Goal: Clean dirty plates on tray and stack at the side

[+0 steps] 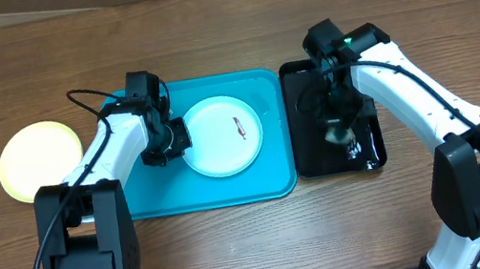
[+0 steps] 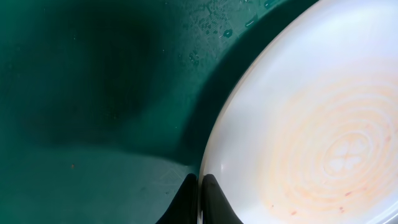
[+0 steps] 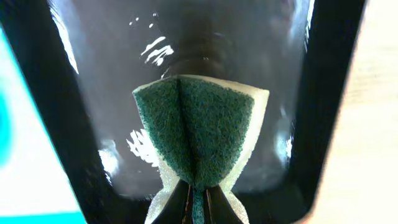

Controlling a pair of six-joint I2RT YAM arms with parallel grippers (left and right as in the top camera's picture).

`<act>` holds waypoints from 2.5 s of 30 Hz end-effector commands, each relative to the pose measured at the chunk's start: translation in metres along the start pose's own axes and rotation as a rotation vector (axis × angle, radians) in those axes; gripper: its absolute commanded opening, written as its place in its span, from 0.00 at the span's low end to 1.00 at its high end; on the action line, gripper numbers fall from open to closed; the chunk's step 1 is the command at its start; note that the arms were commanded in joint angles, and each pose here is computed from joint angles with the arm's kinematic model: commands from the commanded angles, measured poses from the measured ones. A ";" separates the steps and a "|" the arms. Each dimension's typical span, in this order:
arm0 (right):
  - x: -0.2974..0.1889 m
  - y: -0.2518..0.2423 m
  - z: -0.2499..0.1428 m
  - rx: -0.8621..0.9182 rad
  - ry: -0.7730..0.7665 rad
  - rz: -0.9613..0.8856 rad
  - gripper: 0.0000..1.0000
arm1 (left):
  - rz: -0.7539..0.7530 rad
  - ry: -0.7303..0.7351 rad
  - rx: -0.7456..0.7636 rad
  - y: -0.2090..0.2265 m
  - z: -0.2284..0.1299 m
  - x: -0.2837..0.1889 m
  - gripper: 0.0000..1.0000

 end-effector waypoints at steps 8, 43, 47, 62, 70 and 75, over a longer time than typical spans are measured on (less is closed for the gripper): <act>-0.003 0.002 0.019 -0.001 -0.089 0.006 0.04 | 0.010 -0.013 0.008 0.001 0.005 -0.001 0.07; -0.018 0.083 0.032 -0.177 -0.178 0.373 0.04 | 0.003 -0.025 0.018 -0.001 0.008 -0.001 0.04; -0.027 0.127 0.034 -0.283 -0.261 0.426 0.04 | 0.002 -0.024 0.024 -0.003 0.007 0.000 0.04; -0.029 0.169 0.044 -0.319 -0.528 0.078 0.04 | 0.001 -0.026 0.029 -0.005 0.007 0.000 0.04; 0.006 0.173 0.047 -0.312 -0.473 0.053 0.04 | 0.001 -0.026 0.029 -0.005 0.007 0.000 0.04; 0.020 0.173 0.052 -0.303 -0.470 0.034 0.04 | 0.003 -0.023 0.028 -0.005 0.006 0.000 0.04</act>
Point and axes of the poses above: each gripper's point midway between its finger pads, its own x axis out along the fingers, its own y axis along the line the jaws close on, z = x × y, the point moved 2 cm from there along -x, back along the fingers, and after that the axes turned 10 degrees about -x, right-handed, at the moved point
